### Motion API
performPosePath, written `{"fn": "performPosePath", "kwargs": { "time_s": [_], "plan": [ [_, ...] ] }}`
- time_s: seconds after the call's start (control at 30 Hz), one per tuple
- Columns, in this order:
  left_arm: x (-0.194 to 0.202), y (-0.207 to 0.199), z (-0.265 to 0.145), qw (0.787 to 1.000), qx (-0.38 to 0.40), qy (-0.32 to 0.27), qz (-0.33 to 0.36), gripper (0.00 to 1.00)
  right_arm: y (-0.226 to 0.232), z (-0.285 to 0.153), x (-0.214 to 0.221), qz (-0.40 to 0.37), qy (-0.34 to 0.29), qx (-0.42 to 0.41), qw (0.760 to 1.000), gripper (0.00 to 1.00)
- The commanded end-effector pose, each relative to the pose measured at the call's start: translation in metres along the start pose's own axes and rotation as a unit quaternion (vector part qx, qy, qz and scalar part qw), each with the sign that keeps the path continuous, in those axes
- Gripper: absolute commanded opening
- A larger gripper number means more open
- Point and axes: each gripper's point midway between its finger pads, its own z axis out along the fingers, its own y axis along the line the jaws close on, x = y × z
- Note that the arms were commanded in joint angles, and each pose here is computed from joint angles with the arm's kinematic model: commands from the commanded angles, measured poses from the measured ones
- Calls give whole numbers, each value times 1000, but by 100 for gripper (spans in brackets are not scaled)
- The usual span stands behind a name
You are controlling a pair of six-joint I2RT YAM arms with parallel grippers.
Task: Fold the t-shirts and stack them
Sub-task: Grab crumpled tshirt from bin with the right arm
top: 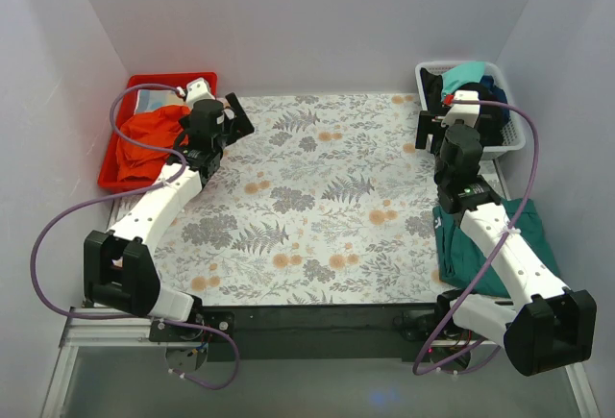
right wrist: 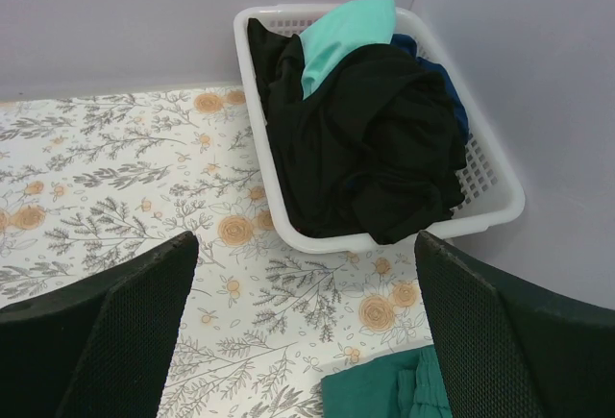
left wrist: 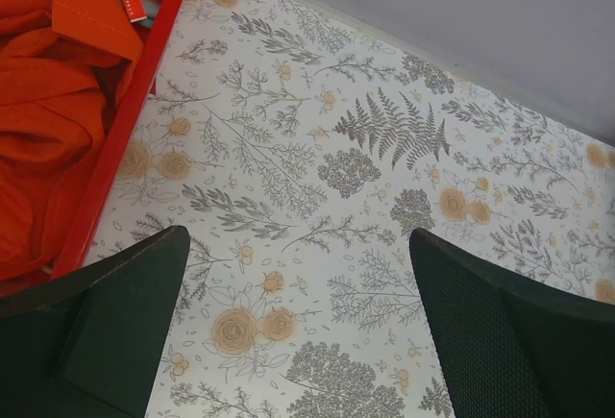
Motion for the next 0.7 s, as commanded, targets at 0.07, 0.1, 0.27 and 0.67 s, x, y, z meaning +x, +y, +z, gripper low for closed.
{"fn": "performPosePath", "kwargs": {
  "time_s": [0.07,0.1,0.27,0.67],
  "plan": [
    [-6,0,-1,1000,-14,-6,-3,98,-5,-11,-26,28,-53,-4,998,98],
    [-5,2,0,1000,-19,-6,-7,98,-4,-11,-17,20,-51,-8,998,98],
    [3,8,6,999,-41,14,0,98,-8,-3,-14,15,-35,16,999,97],
    [12,6,-2,998,-42,26,-27,93,-6,91,-19,68,79,34,994,76]
  ]
}}
